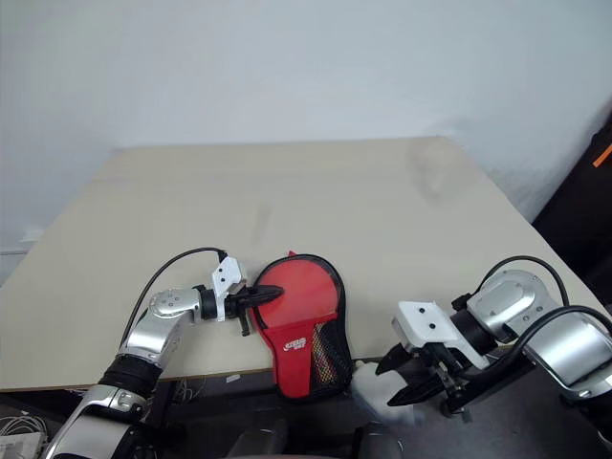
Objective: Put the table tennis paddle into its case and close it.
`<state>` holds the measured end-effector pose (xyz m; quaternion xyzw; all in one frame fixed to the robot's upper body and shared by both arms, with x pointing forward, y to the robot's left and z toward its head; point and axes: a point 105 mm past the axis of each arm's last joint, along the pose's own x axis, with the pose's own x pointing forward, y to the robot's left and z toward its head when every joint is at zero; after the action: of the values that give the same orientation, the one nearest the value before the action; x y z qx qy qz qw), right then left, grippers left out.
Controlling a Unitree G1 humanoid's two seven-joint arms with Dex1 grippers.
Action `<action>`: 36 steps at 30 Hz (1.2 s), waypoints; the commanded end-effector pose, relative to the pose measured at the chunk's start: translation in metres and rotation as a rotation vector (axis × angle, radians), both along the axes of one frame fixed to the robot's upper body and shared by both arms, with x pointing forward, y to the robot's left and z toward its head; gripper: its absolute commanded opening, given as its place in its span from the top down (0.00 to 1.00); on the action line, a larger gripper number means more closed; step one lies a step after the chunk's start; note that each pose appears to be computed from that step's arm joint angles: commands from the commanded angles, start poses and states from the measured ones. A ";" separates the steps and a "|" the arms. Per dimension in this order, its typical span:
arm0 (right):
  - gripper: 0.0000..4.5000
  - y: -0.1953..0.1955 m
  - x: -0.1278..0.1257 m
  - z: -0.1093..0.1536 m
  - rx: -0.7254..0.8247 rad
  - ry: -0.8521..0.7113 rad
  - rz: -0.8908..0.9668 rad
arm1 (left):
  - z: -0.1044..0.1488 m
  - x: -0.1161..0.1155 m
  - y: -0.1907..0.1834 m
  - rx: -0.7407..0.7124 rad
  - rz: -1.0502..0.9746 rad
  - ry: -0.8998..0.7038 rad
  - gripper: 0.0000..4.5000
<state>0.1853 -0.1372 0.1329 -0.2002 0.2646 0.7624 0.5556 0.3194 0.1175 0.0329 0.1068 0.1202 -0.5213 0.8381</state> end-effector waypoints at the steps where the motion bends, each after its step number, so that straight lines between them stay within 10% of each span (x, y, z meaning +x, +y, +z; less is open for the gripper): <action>1: 0.17 0.011 0.022 0.037 0.160 0.011 -0.089 | -0.039 -0.011 0.011 0.085 0.065 0.153 1.00; 4: 0.01 0.019 0.055 0.052 0.260 -0.014 -0.231 | -0.037 -0.010 0.010 0.080 0.065 0.153 1.00; 12: 0.01 0.024 0.142 0.046 0.346 -0.147 -0.658 | -0.016 -0.007 0.012 0.040 0.078 0.078 1.00; 26: 0.00 -0.001 0.176 0.024 0.434 -0.207 -1.045 | 0.084 -0.021 0.060 -0.163 0.323 -0.116 0.03; 36: 0.00 -0.013 0.188 0.001 0.478 -0.185 -1.297 | 0.106 -0.021 0.104 -0.235 0.593 -0.186 0.00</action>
<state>0.3685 -0.1459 0.1210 0.0610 0.1375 0.3102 0.9387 0.2977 0.2231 0.1256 0.0188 0.0330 -0.2558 0.9660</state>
